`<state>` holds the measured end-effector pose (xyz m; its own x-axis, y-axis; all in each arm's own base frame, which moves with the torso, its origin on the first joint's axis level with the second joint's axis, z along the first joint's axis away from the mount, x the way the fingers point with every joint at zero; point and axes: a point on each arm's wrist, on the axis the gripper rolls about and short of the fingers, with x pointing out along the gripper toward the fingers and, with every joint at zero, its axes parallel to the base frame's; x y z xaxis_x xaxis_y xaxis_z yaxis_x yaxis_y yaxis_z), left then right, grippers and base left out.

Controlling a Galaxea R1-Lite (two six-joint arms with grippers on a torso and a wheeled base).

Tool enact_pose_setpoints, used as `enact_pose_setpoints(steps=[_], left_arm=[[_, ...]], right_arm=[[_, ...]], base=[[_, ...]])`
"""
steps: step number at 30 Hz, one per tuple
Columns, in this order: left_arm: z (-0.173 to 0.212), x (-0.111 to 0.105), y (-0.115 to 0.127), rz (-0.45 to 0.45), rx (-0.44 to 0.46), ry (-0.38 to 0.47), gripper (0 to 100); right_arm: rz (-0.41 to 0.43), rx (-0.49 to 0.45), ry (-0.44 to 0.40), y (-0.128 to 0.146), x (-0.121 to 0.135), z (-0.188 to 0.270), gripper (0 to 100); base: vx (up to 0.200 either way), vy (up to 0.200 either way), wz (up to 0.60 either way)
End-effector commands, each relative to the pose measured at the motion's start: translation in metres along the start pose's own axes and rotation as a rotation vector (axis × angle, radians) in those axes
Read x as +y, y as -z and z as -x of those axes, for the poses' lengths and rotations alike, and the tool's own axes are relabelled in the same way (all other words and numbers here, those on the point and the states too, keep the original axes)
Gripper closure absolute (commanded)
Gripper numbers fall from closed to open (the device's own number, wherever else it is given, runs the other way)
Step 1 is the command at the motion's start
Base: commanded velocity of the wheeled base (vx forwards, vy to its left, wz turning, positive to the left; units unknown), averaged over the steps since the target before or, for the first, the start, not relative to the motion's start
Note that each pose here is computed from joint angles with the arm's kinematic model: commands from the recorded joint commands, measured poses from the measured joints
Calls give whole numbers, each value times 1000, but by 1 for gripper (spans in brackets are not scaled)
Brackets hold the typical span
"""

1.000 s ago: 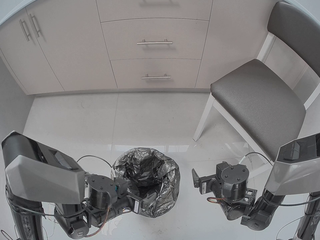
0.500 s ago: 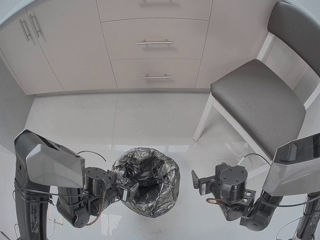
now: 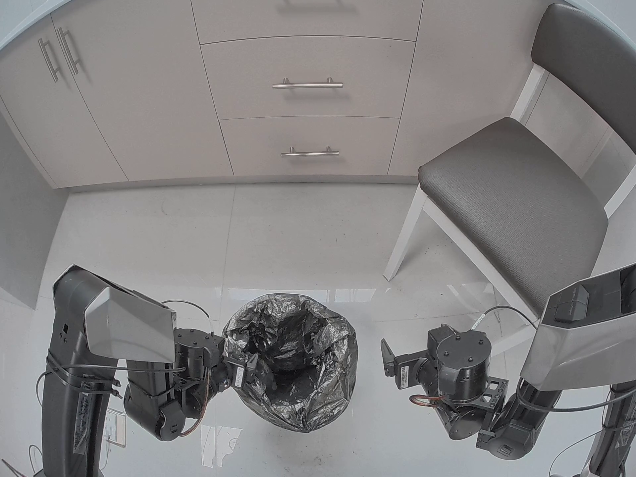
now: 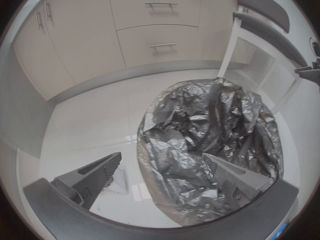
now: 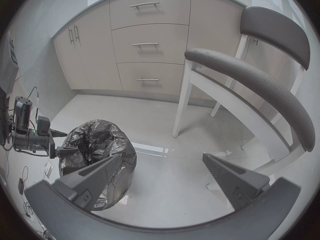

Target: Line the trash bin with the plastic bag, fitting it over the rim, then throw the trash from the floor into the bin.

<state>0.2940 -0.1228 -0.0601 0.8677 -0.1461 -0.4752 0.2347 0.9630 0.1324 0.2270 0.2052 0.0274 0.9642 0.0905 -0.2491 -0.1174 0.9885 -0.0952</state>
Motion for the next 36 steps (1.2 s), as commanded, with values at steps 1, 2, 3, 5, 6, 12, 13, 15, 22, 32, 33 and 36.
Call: enact_pose_setpoints(steps=[1,2,3,5,6,12,13,15,22,32,33,36], left_arm=[[-4,8,3,10,7,-55,0],[-4,8,2,10,7,-57,0],[-3,9,3,10,11,-63,0],[-2,9,3,12,11,-63,0],[-2,9,3,12,11,-63,0],[2,5,-6,21,-20,-53,0],[6,4,-13,33,-40,-47,0],[11,3,-21,57,-63,-40,0],[46,32,-68,160,-217,-86,0],[48,107,-111,235,-332,-167,0],[43,117,-115,242,-320,-185,0],[27,145,-128,264,-283,-220,0]], right_arm=[[3,3,0,1,0,0,0],[3,3,0,1,0,0,0],[3,3,-2,1,0,1,0],[1,1,-2,0,0,1,0],[1,1,-2,0,0,1,0],[1,1,-2,0,0,1,0],[2,2,-2,1,0,1,0],[2,2,-2,1,0,1,0],[-1,-5,1,-2,-1,2,0],[5,-7,42,-2,-2,0,0],[5,-7,42,-2,-2,0,0],[6,-6,45,-1,-3,0,0]], base=[[0,0,0],[0,0,0],[0,0,0],[0,0,0],[0,0,0],[0,0,0],[0,0,0],[0,0,0],[0,0,0],[0,0,0],[0,0,0],[0,0,0]])
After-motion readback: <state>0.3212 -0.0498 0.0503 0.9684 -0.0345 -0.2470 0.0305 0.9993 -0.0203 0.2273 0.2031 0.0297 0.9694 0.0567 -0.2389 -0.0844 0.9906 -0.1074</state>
